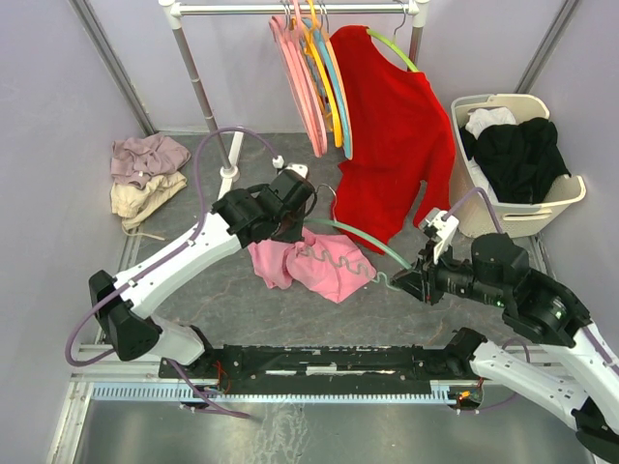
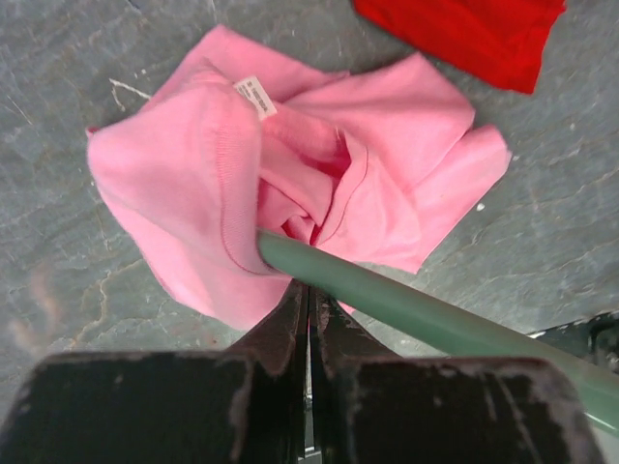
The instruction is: Place the t-shirt on the hanger
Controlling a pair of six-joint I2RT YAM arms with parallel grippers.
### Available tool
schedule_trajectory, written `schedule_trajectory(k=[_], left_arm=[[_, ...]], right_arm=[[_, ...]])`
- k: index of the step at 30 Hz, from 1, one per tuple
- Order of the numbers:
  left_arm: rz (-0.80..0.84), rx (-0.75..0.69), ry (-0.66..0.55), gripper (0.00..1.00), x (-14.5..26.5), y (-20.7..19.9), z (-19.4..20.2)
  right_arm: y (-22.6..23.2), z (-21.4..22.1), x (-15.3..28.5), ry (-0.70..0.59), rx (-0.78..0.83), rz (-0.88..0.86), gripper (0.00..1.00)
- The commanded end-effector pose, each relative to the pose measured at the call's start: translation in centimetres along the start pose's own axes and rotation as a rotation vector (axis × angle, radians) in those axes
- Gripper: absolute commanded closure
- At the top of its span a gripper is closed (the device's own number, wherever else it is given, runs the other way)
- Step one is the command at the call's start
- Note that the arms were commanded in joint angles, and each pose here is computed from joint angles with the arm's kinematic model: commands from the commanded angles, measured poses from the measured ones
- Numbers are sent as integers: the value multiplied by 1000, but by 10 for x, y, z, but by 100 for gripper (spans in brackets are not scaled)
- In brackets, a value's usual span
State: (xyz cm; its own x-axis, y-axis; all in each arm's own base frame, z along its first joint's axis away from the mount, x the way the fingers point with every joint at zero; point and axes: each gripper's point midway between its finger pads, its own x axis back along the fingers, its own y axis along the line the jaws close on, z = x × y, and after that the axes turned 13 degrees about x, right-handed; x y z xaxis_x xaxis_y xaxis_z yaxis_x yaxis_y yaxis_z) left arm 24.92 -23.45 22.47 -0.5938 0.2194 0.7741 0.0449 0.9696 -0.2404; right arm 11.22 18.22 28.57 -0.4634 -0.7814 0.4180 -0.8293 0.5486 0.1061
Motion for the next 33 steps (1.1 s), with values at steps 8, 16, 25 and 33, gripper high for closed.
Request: schedule_trajectory(k=[8, 16, 25, 33], left_arm=[[27, -28, 27, 97, -5, -10, 23], [52, -39, 21, 97, 3, -19, 22], [106, -46, -17, 97, 25, -37, 5], [192, -65, -53, 97, 50, -68, -13]], right_arm=[[1, -7, -11, -77, 39, -19, 98], [-1, -18, -32, -112, 19, -31, 98], [5, -28, -49, -177, -32, -79, 98], [12, -34, -58, -301, -94, -128, 98]])
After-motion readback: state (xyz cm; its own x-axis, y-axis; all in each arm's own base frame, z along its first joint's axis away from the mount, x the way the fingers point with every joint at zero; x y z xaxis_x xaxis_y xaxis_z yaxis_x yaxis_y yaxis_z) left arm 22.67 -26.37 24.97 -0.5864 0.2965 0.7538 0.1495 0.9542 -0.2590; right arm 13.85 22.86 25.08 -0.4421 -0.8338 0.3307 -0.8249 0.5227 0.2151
